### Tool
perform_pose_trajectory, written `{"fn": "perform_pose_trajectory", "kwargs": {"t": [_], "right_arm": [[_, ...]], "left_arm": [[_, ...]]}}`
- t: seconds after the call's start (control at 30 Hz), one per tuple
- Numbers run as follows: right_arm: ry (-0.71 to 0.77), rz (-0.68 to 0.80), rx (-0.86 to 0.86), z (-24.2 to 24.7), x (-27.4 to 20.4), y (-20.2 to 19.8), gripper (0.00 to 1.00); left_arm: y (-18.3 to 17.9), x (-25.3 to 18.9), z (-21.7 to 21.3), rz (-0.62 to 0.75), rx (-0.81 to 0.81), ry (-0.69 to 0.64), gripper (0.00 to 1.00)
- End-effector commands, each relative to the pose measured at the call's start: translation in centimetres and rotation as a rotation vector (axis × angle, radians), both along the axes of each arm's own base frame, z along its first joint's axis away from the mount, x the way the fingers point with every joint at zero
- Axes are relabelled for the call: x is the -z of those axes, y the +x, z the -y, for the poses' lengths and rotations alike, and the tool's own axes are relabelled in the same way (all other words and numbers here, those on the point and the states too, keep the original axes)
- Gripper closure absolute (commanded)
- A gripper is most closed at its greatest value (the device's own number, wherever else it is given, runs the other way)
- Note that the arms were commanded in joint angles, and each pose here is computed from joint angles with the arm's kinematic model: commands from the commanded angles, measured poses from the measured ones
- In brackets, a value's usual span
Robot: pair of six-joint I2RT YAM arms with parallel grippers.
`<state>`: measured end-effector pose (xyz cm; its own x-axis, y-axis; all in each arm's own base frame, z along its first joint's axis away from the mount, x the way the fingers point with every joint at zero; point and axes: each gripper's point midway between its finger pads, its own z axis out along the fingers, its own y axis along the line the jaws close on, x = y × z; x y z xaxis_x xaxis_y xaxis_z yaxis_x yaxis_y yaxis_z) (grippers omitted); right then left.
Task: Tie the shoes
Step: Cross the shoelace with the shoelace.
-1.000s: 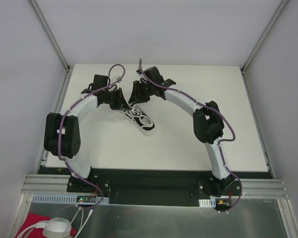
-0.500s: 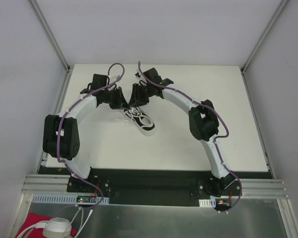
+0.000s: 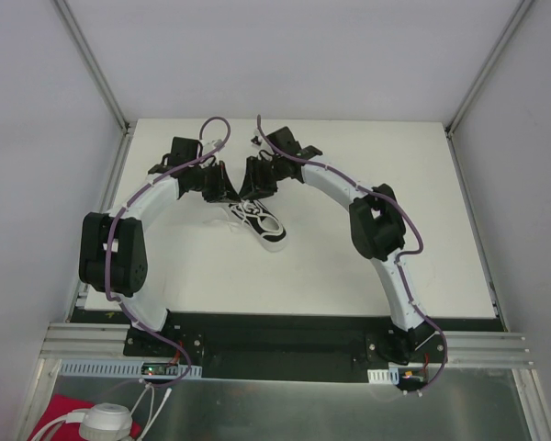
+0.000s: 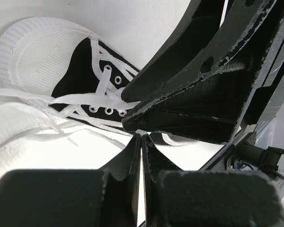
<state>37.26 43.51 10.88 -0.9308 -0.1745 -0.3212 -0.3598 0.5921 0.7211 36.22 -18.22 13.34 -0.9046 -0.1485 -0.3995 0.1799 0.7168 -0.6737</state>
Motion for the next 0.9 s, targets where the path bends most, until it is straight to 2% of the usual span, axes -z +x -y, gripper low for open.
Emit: {"fn": "perform_pose_trajectory", "kwargs": {"t": [0.0, 0.3, 0.43, 0.63, 0.7, 0.87], "right_arm": [[-0.012, -0.008, -0.013, 0.2, 0.0, -0.1, 0.59], [-0.022, -0.028, -0.026, -0.1, 0.9, -0.2, 0.59], [-0.019, -0.023, -0.023, 0.1, 1.1, -0.3, 0.62], [0.039, 0.02, -0.001, 0.4, -1.2, 0.2, 0.64], [0.047, 0.027, 0.007, 0.9, -1.8, 0.3, 0.71], [0.069, 0.023, -0.018, 1.1, -2.5, -0.4, 0.71]], "left_arm": [[0.0, -1.7, -0.1, 0.063, 0.027, -0.011, 1.0], [-0.1, -1.9, 0.0, 0.066, 0.03, -0.015, 1.0], [-0.2, -1.7, 0.0, 0.061, 0.032, -0.014, 1.0], [-0.1, -1.6, 0.0, 0.061, 0.031, -0.013, 1.0], [-0.1, -1.7, 0.0, 0.062, 0.029, -0.013, 1.0], [0.0, -1.6, -0.1, 0.061, 0.026, -0.008, 1.0]]}}
